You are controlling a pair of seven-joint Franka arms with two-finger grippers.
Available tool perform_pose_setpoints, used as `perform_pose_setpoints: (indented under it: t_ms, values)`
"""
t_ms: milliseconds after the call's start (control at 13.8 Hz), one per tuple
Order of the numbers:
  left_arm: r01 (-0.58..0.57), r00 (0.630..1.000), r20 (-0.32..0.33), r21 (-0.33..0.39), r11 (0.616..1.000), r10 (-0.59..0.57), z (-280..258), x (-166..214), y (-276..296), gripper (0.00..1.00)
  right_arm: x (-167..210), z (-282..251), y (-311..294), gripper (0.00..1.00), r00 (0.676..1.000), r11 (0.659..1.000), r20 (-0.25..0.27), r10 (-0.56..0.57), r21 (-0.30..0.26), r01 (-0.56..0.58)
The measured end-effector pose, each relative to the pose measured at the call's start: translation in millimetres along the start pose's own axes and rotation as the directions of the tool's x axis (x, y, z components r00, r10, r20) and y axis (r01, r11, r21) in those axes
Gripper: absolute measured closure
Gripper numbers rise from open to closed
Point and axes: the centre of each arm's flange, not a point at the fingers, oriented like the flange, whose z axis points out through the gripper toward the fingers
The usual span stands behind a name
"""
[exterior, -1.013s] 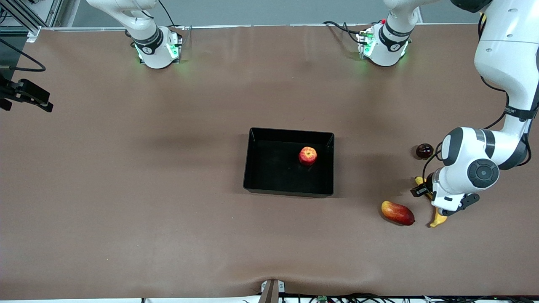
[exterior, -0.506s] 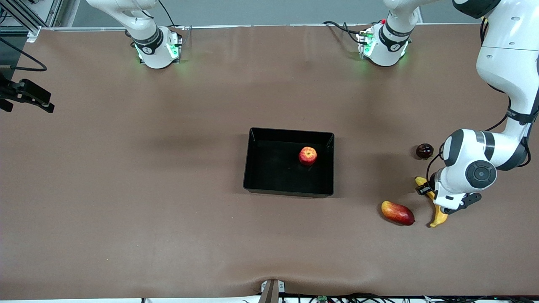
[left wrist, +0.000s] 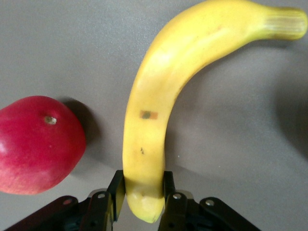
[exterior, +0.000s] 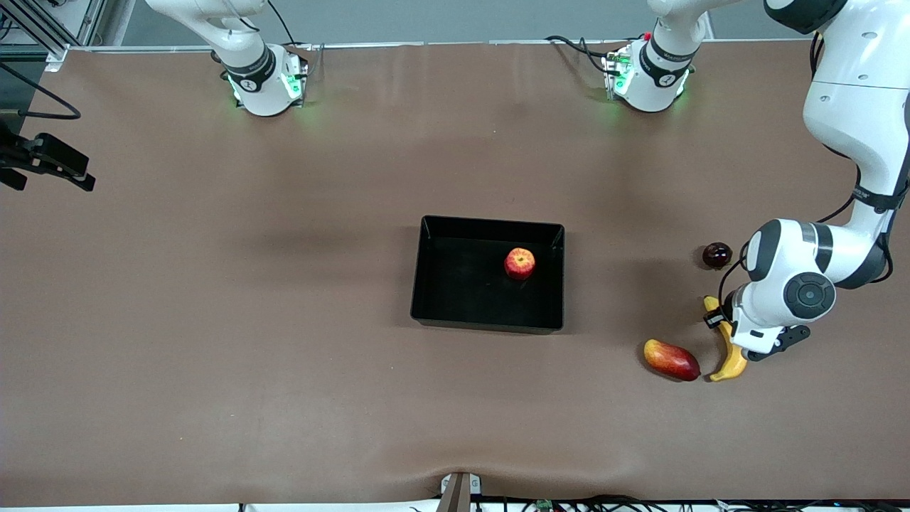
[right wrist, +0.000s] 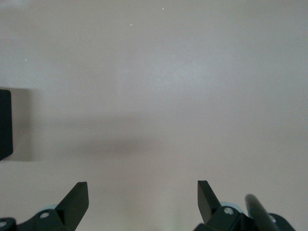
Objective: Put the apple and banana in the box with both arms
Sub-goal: 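Lift the banana with the left gripper and carry it over the box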
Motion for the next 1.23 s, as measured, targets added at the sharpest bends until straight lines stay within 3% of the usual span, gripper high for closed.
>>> perform_pose_setpoints:
  t_ms: [579, 723, 940, 1230]
  values:
    - [-0.009, 1.0, -0.006, -0.004, 1.0, 0.009, -19.2, 1.7, 10.0, 0.64, 0.0, 0.3, 1.8, 0.0, 1.0, 1.0, 0.0, 0.004, 0.004, -0.004]
    - [-0.021, 1.0, 0.004, 0.013, 1.0, 0.021, -58.4, -1.8, 23.3, 0.64, 0.2, 0.5, 1.6, 0.0, 1.0, 1.0, 0.0, 0.003, 0.006, -0.003]
    - [-0.001, 1.0, -0.03, 0.023, 1.0, 0.002, -128.7, -19.3, 39.1, 0.64, 1.8, 1.3, 1.0, 0.0, 1.0, 1.0, -0.006, 0.002, 0.007, -0.002]
    - [-0.036, 0.996, -0.082, -0.016, 0.999, 0.035, -202.2, -75.8, 95.8, 0.64, 7.6, 3.6, 0.2, 0.0, 1.0, 1.0, -0.026, 0.001, 0.008, 0.0]
